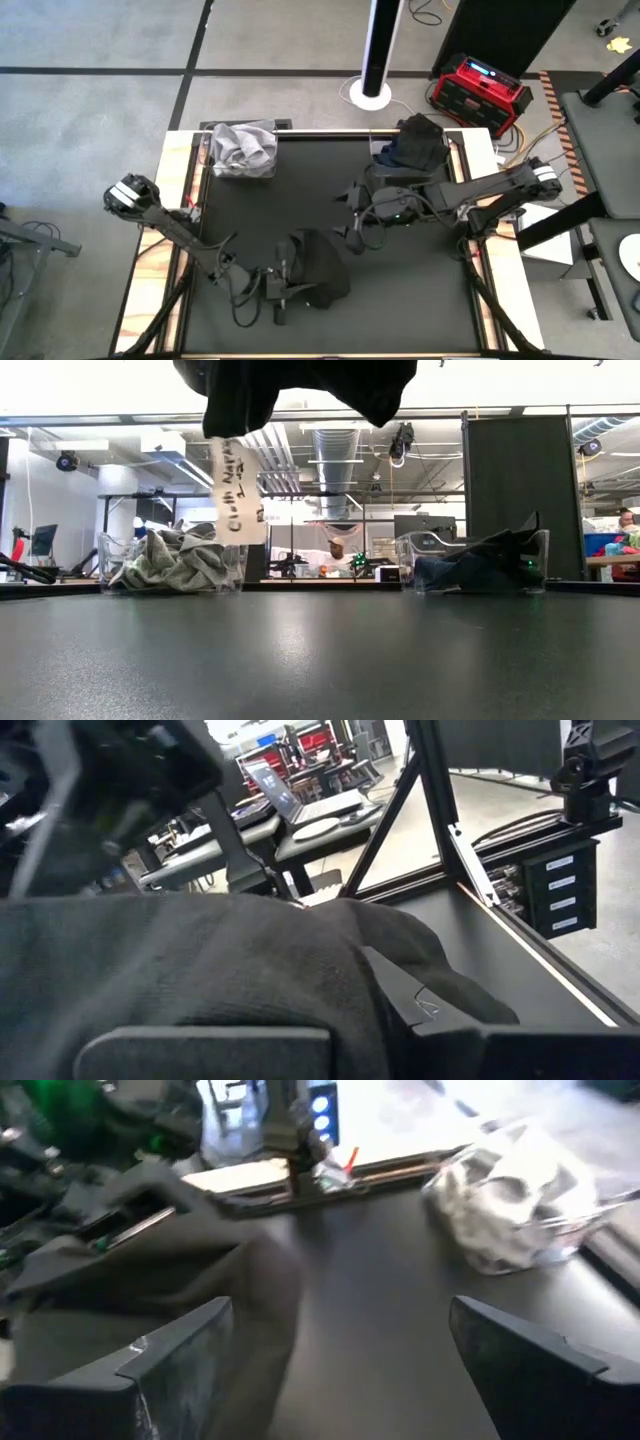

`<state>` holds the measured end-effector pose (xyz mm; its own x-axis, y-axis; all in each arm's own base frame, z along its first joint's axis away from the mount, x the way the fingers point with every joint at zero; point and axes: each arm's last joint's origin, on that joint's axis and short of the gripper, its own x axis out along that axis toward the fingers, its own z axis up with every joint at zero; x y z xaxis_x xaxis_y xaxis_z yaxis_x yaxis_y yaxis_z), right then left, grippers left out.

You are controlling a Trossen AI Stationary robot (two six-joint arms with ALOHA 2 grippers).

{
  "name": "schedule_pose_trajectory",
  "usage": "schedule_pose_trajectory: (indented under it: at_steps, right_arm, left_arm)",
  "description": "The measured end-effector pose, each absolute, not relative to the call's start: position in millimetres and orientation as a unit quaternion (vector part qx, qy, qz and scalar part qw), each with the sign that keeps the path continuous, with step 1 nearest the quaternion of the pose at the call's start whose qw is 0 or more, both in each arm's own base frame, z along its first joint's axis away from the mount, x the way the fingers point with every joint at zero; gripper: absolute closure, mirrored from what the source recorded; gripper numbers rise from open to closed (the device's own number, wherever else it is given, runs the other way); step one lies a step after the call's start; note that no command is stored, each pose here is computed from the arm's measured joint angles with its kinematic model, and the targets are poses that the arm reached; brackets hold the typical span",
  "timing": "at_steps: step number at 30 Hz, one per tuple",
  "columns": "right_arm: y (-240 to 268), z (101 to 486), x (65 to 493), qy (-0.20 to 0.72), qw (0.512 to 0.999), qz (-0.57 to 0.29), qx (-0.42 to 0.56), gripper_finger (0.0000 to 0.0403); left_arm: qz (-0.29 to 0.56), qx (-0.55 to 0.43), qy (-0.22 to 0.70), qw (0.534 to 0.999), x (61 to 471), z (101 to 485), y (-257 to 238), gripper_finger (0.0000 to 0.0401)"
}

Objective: Sort towels by color in basket
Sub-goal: Put the black towel into the right transparent bin

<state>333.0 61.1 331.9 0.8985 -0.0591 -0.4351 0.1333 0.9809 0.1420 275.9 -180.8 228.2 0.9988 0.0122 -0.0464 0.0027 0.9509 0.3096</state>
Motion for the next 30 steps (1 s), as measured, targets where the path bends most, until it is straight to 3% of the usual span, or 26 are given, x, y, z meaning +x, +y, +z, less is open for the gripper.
schedule_pose_trajectory:
  at_steps: [6, 10, 15, 23, 30]
  right_arm:
    - [55.7, 345.4, 324.0, 0.195, 0.977, -0.075, 0.038, 0.0039]
    - [66.8, 347.5, 320.7, 0.197, 0.98, -0.022, 0.016, 0.0039]
    - [93.3, 329.3, 327.9, 0.226, 0.973, 0.029, -0.029, 0.0039]
    - [105.7, 298.3, 341.3, 0.275, 0.959, 0.003, -0.07, 0.0039]
    - [111.1, 285.9, 352.8, 0.274, 0.957, 0.036, -0.089, 0.0039]
  left_arm:
    - [0.003, 0.154, 0.019, 0.988, 272.3, 229.6, -185.5, 0.0401]
    - [0.078, 0.162, 0.021, 0.983, 269.2, 232.1, -184.4, 0.0401]
    - [0.141, 0.181, 0.036, 0.973, 269.7, 231.2, -179.0, 0.0401]
    - [0.147, 0.197, 0.041, 0.968, 270.8, 231.1, -177.0, 0.0401]
    - [0.158, 0.191, 0.04, 0.968, 275.4, 231.4, -170.1, 0.0401]
